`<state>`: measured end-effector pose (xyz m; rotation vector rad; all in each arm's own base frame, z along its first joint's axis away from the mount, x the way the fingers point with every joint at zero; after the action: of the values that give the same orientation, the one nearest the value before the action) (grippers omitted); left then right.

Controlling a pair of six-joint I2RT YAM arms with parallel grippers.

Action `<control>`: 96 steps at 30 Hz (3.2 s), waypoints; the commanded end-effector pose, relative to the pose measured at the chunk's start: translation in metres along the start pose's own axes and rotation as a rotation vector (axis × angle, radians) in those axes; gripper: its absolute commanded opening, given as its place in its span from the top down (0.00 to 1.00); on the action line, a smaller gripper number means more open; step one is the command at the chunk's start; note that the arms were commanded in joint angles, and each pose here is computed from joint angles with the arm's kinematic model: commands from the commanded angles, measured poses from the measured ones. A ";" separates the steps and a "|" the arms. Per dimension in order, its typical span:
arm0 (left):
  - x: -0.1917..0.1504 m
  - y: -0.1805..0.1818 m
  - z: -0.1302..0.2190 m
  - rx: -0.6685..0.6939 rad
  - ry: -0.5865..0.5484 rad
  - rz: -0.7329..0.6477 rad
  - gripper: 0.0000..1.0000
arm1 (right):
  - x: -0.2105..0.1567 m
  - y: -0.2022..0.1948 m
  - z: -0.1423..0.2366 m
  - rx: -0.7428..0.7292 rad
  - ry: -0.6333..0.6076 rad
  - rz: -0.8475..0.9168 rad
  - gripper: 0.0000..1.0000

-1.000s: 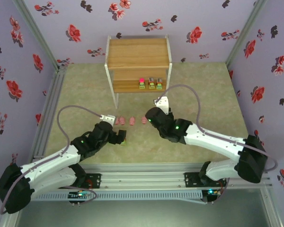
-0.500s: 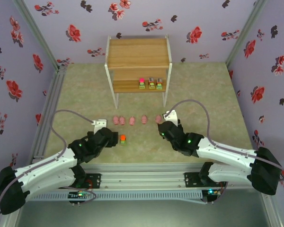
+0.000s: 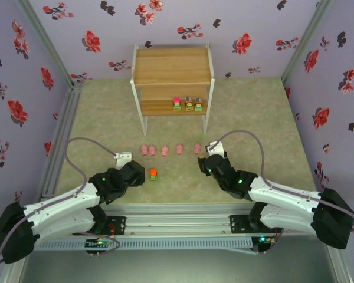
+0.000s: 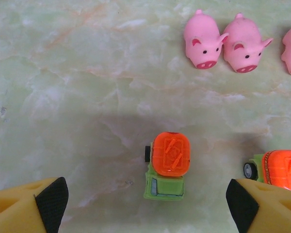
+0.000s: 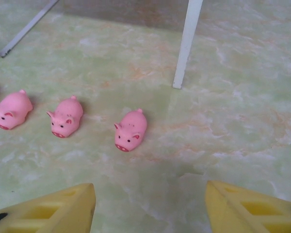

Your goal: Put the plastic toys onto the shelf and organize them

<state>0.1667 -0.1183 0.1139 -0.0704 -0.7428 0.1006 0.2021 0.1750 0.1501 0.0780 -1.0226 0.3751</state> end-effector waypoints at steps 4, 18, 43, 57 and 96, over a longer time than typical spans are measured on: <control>-0.010 -0.002 -0.009 0.013 0.030 0.012 0.17 | 0.003 -0.001 -0.001 0.014 -0.015 -0.020 0.56; -0.025 -0.005 -0.031 0.003 0.027 0.034 0.26 | 0.003 -0.001 0.000 0.018 -0.012 -0.022 0.64; -0.039 0.004 -0.049 0.023 -0.027 -0.001 0.46 | 0.001 -0.001 -0.001 0.013 -0.007 -0.016 0.66; -0.037 0.001 -0.052 0.016 -0.045 -0.028 0.38 | 0.002 -0.001 -0.001 0.016 -0.009 -0.015 0.66; -0.032 -0.002 -0.054 0.011 -0.061 -0.038 0.65 | 0.001 -0.001 -0.003 0.005 -0.002 -0.013 0.66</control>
<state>0.1819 -0.1325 0.0541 -0.0729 -0.8113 0.0502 0.2036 0.1761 0.1504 0.0962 -1.0202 0.3720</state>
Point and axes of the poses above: each hand's point on the last joint's axis, 136 mm out from that joint toward the fingers, its own z axis back along the fingers, its own y axis along the line the jaws close on, x = y × z, the point moved 5 cm from there along z, back along the fingers, and after that the axes turned 7 degrees about z, right-handed, at the moved point
